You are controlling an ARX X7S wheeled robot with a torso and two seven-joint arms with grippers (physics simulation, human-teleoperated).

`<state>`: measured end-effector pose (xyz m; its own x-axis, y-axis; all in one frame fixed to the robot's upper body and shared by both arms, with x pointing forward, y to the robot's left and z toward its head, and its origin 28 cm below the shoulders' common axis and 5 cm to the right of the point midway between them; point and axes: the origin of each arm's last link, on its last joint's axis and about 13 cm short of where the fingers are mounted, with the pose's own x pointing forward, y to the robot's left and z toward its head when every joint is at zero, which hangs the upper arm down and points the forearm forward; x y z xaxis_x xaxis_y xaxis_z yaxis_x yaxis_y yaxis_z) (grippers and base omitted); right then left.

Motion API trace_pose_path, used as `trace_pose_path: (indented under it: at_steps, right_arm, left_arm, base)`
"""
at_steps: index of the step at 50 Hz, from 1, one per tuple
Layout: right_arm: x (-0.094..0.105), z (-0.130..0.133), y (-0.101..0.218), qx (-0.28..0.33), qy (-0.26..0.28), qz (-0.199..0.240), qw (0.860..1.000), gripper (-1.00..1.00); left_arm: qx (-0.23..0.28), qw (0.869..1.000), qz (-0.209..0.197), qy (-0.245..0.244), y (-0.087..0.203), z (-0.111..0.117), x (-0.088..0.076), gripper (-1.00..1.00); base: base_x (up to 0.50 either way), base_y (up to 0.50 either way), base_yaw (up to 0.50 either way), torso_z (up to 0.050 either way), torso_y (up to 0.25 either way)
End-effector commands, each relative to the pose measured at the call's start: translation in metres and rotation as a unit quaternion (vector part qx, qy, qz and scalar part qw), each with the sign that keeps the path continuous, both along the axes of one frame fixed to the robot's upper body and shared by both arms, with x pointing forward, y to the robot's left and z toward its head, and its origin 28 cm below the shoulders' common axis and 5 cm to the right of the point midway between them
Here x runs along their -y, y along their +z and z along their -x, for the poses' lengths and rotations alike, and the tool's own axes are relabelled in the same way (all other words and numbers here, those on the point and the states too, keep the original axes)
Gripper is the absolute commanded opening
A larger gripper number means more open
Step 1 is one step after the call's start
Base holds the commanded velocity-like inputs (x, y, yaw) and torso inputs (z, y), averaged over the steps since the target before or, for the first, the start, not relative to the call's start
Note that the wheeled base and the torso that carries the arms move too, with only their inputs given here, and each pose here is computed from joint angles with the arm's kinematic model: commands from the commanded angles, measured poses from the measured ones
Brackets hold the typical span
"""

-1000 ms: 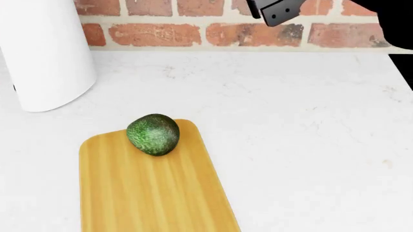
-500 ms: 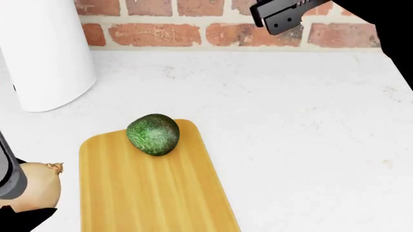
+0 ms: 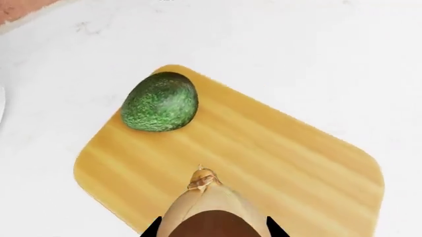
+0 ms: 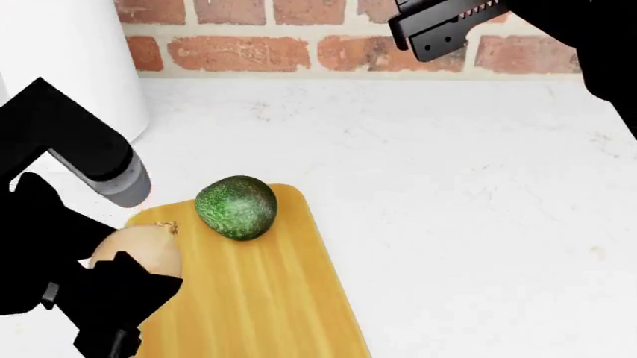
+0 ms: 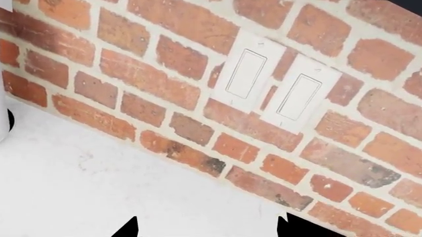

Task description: Place the avocado, onion, tomato and bell pepper on the cutting board.

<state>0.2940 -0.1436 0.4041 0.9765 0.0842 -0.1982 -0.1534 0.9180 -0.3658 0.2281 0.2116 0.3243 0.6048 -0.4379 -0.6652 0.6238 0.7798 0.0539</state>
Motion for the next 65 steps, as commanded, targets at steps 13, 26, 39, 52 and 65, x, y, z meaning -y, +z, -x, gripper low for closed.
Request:
trace_pose_path:
  at_steps: [13,26,39,52,65]
  right_arm:
    - [0.000,0.000,0.002,0.004,0.022,-0.013,1.000,1.00]
    - [0.000,0.000,0.000,0.004,0.022,-0.015,1.000,1.00]
    - [-0.001,-0.003,-0.002,0.001,0.024,-0.016,1.000,1.00]
    - [0.000,-0.002,-0.005,-0.003,0.020,-0.014,1.000,1.00]
    - [0.001,0.001,-0.002,-0.002,0.018,-0.011,1.000,1.00]
  left_arm:
    - [-0.003,0.988,0.067,0.140,-0.021,-0.025,0.033,-1.00]
    - [0.023,0.985,0.036,0.169,-0.039,-0.048,0.034,-1.00]
    - [0.032,0.986,0.020,0.164,-0.051,-0.056,0.038,-1.00]
    - [0.024,0.986,0.034,0.159,-0.035,-0.052,0.035,1.00]
    - [0.049,0.984,0.032,0.166,-0.018,-0.043,0.014,1.00]
  base:
    - [0.00,0.00,0.00,0.000,0.000]
    - [0.00,0.00,0.00,0.000,0.000]
    - [0.00,0.00,0.00,0.000,0.000]
    - [0.00,0.00,0.00,0.000,0.000]
    - [0.00,0.00,0.00,0.000,0.000]
